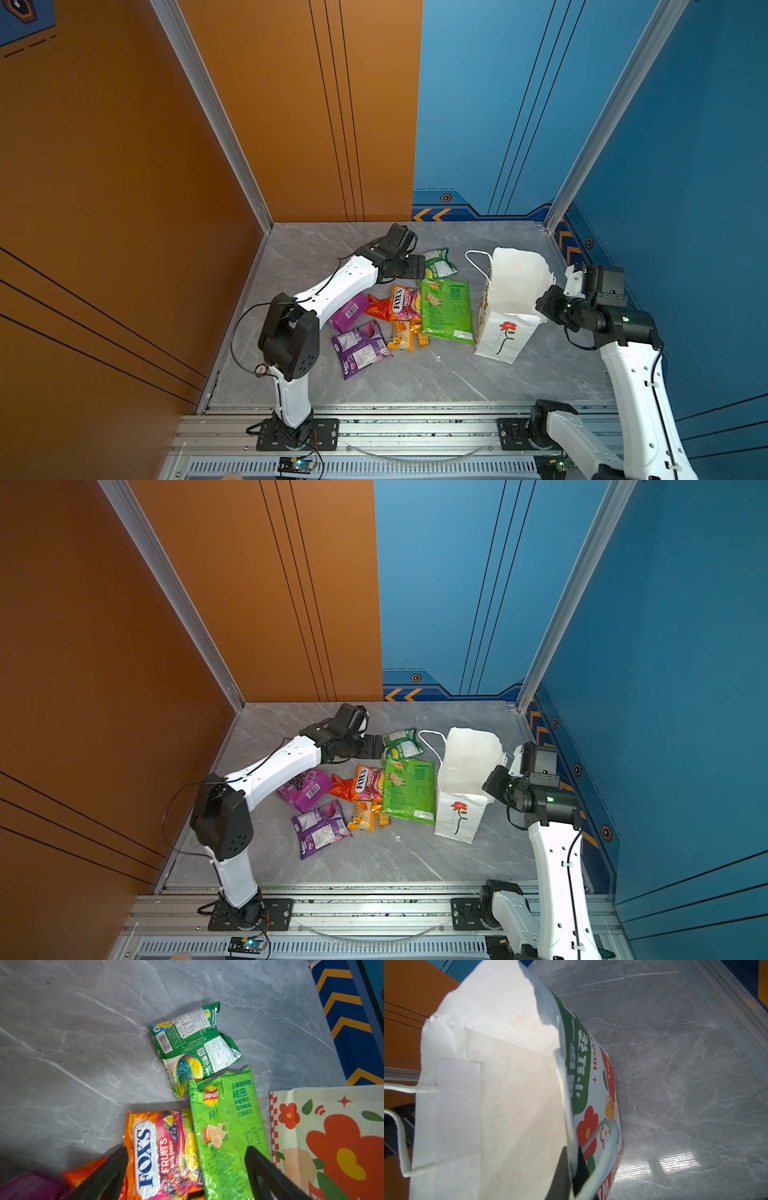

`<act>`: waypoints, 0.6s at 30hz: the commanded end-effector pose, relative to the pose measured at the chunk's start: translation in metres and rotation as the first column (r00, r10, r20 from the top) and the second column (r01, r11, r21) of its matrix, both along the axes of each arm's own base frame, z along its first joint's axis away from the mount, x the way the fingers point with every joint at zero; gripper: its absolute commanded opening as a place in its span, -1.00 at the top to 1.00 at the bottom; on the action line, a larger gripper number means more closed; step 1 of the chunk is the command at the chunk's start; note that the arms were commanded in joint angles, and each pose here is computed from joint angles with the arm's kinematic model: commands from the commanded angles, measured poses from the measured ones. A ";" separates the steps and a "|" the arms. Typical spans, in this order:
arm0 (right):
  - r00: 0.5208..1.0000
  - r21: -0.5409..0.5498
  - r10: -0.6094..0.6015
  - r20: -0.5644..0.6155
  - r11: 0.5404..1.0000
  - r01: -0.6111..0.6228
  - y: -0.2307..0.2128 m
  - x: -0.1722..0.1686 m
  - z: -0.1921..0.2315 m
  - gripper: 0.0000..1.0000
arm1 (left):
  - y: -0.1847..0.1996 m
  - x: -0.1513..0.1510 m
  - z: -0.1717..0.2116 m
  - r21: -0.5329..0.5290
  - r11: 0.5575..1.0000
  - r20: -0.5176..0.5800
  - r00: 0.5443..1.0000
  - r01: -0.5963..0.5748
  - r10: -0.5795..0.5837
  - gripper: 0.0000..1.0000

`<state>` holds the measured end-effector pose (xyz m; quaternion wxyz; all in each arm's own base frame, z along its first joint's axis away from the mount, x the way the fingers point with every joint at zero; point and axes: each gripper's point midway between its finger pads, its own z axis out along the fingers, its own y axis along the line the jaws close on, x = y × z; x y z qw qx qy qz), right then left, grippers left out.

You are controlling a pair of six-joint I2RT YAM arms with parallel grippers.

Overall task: Place the snacks into the paper bag
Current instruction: 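Reach the left gripper over the snack pile toward the green Lay's bag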

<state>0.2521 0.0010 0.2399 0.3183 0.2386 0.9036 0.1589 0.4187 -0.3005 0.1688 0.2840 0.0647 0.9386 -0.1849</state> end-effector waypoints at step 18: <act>0.998 0.066 0.042 0.049 0.997 -0.045 0.014 0.008 -0.002 1.00 | -0.069 0.036 -0.096 -0.050 0.998 -0.242 0.969 0.031 -0.042 -0.46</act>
